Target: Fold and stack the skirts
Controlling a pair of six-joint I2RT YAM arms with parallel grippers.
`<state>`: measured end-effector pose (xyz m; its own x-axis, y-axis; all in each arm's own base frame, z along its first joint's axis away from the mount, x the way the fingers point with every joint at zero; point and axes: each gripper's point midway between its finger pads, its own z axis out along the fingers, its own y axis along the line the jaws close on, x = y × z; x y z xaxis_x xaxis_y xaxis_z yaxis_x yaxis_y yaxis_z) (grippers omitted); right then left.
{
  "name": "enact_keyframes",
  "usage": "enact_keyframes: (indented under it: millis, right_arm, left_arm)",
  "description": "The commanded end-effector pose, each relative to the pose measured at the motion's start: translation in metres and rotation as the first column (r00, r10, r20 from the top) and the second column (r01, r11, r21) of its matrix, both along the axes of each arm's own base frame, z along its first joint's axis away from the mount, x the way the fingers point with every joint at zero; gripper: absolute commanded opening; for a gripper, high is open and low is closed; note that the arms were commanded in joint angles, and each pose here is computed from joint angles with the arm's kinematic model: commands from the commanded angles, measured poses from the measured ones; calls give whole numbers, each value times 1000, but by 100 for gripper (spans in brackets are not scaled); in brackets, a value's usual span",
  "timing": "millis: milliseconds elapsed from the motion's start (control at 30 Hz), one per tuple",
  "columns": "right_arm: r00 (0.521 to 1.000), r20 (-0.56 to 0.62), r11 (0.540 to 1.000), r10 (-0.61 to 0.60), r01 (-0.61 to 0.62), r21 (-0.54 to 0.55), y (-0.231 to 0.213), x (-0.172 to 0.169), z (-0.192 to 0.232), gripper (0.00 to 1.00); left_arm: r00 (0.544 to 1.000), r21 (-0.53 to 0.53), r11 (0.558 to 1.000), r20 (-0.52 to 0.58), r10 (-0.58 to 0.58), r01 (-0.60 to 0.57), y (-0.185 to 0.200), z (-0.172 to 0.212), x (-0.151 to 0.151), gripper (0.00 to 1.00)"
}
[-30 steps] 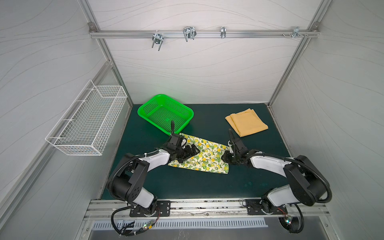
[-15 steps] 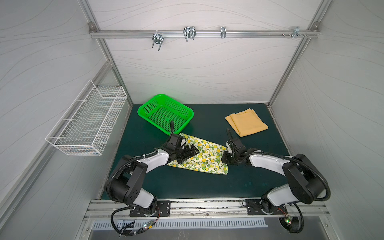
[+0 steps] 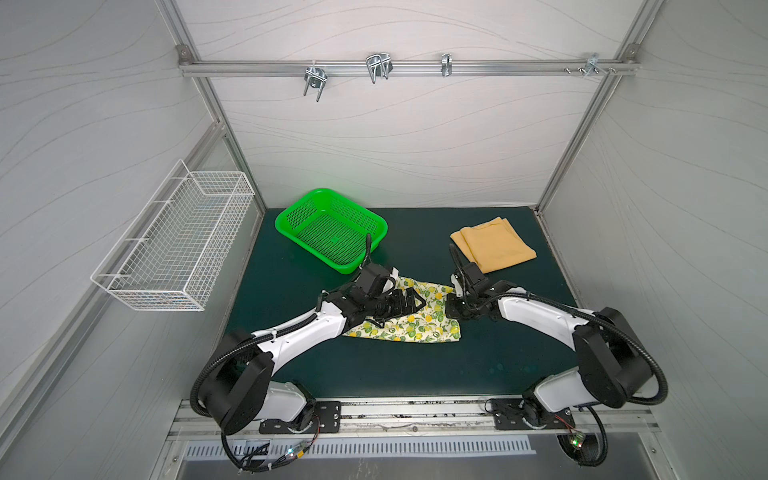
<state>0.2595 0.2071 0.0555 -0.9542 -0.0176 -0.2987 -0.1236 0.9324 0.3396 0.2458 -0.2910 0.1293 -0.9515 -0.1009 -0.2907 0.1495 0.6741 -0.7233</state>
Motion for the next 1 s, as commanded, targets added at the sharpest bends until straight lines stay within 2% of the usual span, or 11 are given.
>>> enact_keyframes:
  millis: [0, 467, 667, 967]
  right_arm:
    - [1000, -7, 999, 7, -7, -31, -11, -1, 6, 0]
    - [1000, -11, 1000, -18, 18, -3, -16, 9, 11, 0]
    - [1000, -9, 1000, -17, 17, 16, -17, 11, 19, 0]
    - [1000, 6, 999, -20, 20, 26, -29, 15, 38, 0]
  left_arm:
    - [1000, -47, 999, 21, 20, -19, -15, 5, 4, 99]
    - [998, -60, 998, -65, -5, 1, -38, -44, -24, 99]
    - [996, -22, 1000, -92, -19, 17, -45, -66, -31, 99]
    - [992, -31, 997, -102, -76, 73, -77, -71, -40, 99]
